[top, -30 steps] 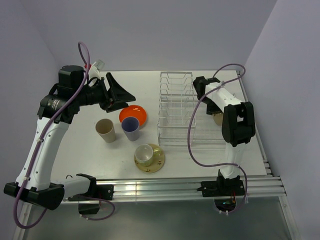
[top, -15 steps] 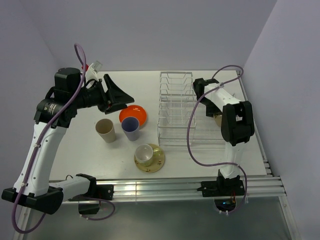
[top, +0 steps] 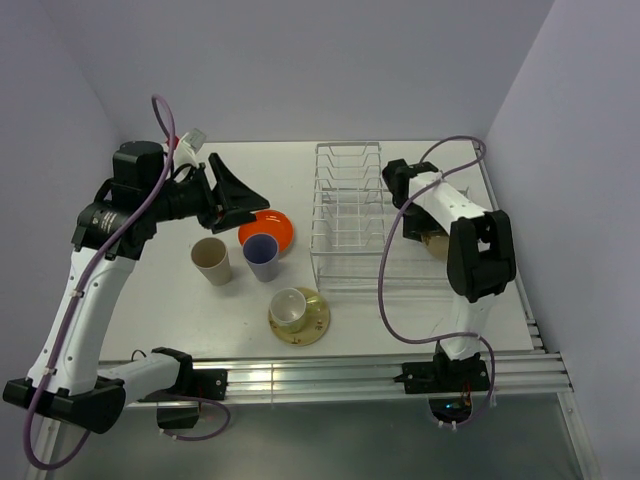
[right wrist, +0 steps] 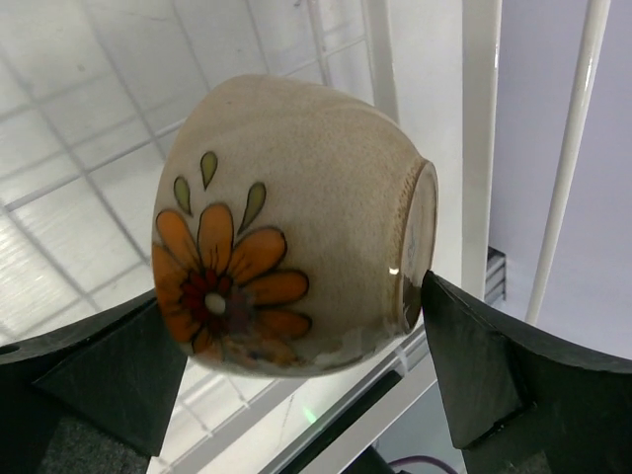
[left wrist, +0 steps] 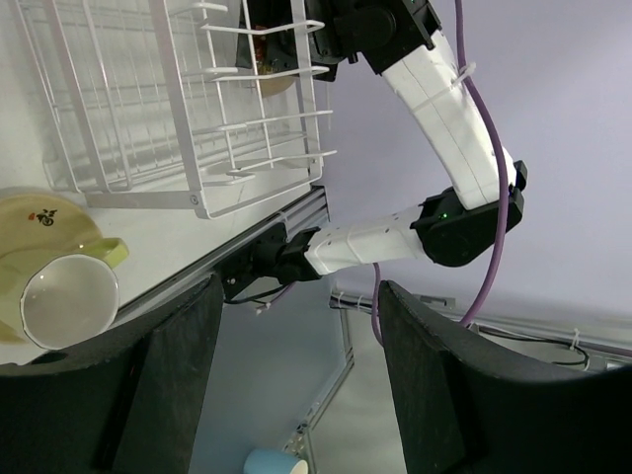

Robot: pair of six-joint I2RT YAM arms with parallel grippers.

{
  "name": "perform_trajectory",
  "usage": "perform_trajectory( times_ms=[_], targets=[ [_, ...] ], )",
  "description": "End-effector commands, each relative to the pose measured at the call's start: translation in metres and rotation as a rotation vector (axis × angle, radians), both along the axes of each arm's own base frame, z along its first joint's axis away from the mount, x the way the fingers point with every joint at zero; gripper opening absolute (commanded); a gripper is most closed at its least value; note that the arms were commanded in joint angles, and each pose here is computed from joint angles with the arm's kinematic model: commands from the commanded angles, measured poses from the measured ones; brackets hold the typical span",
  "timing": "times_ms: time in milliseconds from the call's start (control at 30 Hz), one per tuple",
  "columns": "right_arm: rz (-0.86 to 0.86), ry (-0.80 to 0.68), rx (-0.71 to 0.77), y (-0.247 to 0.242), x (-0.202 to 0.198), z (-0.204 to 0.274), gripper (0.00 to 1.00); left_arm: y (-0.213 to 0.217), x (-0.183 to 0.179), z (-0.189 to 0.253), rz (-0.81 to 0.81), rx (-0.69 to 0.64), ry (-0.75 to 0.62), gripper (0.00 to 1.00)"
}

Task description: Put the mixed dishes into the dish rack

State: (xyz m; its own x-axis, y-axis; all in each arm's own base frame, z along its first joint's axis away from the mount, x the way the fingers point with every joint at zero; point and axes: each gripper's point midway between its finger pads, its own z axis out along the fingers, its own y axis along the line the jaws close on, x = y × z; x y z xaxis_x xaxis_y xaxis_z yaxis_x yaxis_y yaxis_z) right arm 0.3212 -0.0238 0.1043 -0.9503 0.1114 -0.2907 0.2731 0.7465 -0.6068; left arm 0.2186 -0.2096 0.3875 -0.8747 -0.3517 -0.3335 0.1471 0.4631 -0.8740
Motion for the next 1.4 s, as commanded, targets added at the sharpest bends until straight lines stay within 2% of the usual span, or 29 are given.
perform_trajectory(
  times_ms=[0, 333, 733, 900, 1367],
  targets=[
    [0.023, -0.090, 0.095, 0.017, 0.005, 0.016, 0.98, 0.000, -0.006, 0.018, -0.011, -0.040, -0.068, 0.70],
    [0.012, -0.067, 0.140, 0.016, -0.009, 0.002, 0.99, -0.001, -0.007, 0.016, -0.008, -0.061, -0.058, 0.70],
    [-0.013, -0.140, 0.321, 0.020, -0.012, 0.007, 0.99, -0.002, -0.006, 0.015, -0.009, -0.071, -0.051, 0.70],
    [0.003, -0.121, 0.366, 0.021, -0.016, 0.002, 1.00, -0.003, -0.005, 0.016, -0.011, -0.079, -0.050, 0.70],
    [0.023, -0.124, 0.356, 0.022, 0.002, 0.006, 1.00, -0.003, -0.006, 0.017, -0.008, -0.084, -0.048, 0.70]
  ],
)
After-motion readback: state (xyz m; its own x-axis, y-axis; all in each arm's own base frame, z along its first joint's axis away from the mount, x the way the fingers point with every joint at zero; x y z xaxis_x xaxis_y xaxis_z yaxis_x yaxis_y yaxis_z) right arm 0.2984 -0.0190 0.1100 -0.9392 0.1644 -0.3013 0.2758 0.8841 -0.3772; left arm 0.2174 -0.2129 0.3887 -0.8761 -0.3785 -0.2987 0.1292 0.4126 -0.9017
